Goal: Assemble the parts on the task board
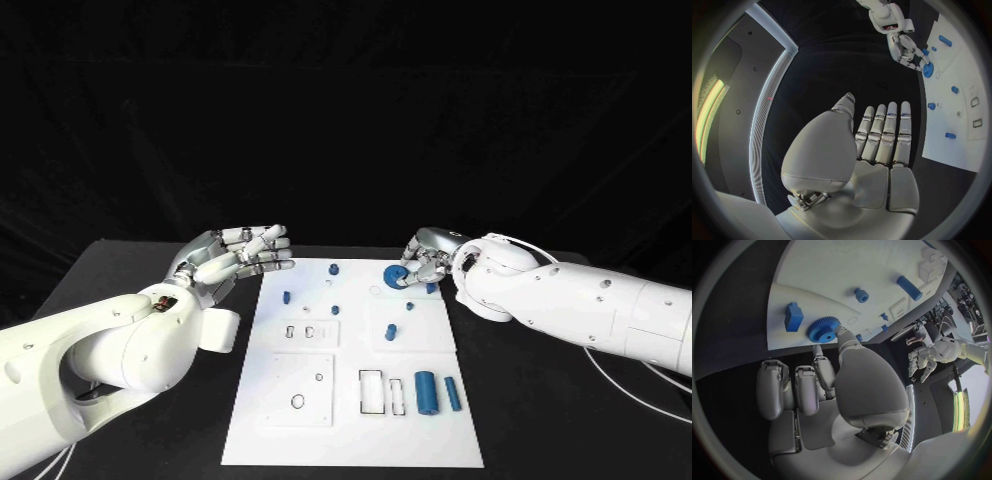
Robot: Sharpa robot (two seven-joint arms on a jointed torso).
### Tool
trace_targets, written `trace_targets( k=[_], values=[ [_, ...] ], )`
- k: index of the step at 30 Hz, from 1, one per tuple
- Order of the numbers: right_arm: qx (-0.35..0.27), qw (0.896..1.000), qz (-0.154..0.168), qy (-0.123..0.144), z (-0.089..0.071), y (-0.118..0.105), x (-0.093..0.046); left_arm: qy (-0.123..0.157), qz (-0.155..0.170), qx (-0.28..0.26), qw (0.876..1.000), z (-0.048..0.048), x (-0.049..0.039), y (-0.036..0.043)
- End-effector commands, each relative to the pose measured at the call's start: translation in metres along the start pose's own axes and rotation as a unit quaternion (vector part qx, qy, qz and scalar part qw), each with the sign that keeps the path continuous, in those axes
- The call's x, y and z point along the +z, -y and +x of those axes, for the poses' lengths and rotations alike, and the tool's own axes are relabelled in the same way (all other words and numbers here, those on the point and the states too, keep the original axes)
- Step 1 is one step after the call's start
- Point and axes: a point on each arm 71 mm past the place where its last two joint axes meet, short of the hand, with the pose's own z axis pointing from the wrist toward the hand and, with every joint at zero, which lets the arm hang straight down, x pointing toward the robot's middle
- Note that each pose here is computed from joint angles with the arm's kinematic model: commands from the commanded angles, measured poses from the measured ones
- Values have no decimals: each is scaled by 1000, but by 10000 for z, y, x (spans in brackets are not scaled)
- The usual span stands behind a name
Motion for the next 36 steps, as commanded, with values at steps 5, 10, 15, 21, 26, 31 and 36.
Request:
trace_targets(
  k=[5,10,15,21,26,31,36],
  values=[
    [-7,1000,-5,-10,66,-26,24,-10,1,-4,1000,31,3,9],
    [-7,1000,-7,-10,78,-40,35,-11,1,-4,1000,32,5,8],
    [-7,1000,-4,-14,88,-39,48,-10,1,-4,1000,32,5,8],
    [-13,1000,5,-16,103,-36,63,-11,0,-4,1000,33,5,7],
    [-26,1000,5,-11,106,-60,66,-11,-1,-5,1000,33,6,6],
    [-42,999,1,-9,114,-92,69,-13,-2,-5,1000,36,6,5],
    [-62,998,-4,-7,125,-122,71,-13,-2,-5,1000,35,6,3]
  ],
)
